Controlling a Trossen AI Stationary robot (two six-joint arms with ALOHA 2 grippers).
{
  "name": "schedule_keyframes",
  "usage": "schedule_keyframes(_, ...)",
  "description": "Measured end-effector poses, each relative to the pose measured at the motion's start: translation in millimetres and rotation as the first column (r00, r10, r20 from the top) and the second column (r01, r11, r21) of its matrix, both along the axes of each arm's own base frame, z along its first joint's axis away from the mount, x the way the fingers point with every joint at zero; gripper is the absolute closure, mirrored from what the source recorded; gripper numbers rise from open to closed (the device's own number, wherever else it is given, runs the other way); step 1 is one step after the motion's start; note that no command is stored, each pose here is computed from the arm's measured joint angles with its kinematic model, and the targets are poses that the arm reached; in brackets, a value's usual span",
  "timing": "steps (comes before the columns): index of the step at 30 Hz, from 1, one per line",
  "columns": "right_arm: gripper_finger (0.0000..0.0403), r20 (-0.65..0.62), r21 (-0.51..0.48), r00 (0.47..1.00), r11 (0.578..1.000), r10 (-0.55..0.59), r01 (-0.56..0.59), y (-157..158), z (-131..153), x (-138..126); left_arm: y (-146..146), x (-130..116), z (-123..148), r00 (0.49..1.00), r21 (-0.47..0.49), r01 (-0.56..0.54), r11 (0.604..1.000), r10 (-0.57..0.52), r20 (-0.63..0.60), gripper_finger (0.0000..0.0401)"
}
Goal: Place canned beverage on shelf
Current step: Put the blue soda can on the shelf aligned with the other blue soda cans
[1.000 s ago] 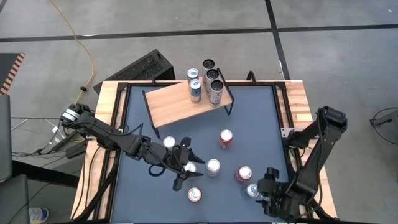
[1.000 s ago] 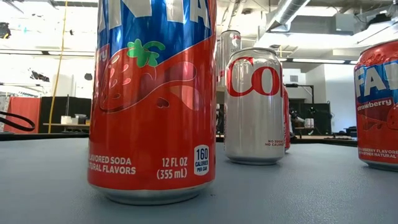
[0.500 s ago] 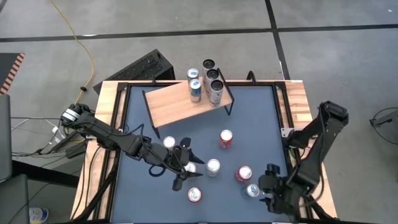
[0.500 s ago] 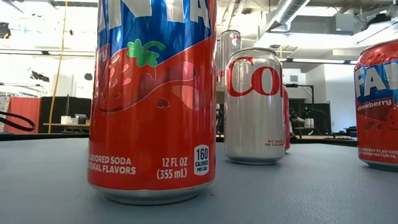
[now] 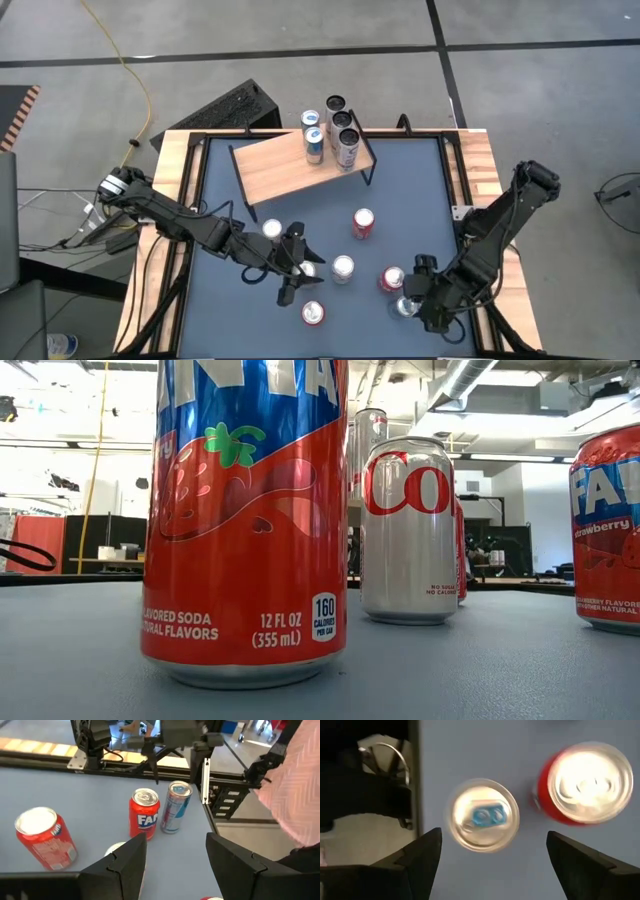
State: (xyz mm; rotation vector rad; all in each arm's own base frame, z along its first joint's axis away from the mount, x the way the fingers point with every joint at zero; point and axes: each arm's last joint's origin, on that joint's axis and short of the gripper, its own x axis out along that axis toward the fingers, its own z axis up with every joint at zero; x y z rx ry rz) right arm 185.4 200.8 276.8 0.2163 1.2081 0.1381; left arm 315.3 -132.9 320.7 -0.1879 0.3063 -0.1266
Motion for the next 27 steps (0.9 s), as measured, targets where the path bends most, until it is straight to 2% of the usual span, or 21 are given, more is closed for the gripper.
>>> schedule_keyframes(6, 0.0066, 0.053, 0.003, 0.998, 1.0, 0.017, -0.017, 2.2, 15.2, 2.3, 0.1, -0.2, -0.5, 1.0, -0.036, -0.012, 0.999, 0.012, -0.012, 0.0206)
schedule_keyframes(12, 0.0073, 0.088, -0.022, 0.996, 0.999, 0.029, -0.027, 9.7, 14.6, 1.0, 0.2, -0.4, -1.3, 1.0, -0.032, -0.013, 0.999, 0.012, -0.019, 0.0206)
schedule_keyframes(18, 0.0074, 0.024, -0.11, 0.997, 0.991, 0.074, -0.071, 26.9, 5.6, 15.0, 0.2, -0.6, -2.0, 0.999, -0.059, -0.023, 0.998, 0.021, -0.03, 0.0206)
schedule_keyframes(23, 0.0074, -0.101, -0.249, 0.988, 0.958, 0.118, -0.14, 39.9, 2.7, 27.2, 0.2, -0.6, -1.9, 0.999, -0.059, -0.023, 0.998, 0.021, -0.03, 0.0206)
schedule_keyframes(27, 0.0074, -0.156, -0.303, 0.981, 0.939, 0.12, -0.163, 49.8, -6.2, 33.3, 0.7, -0.5, -1.9, 0.999, -0.055, -0.04, 0.998, 0.039, -0.027, 0.0206)
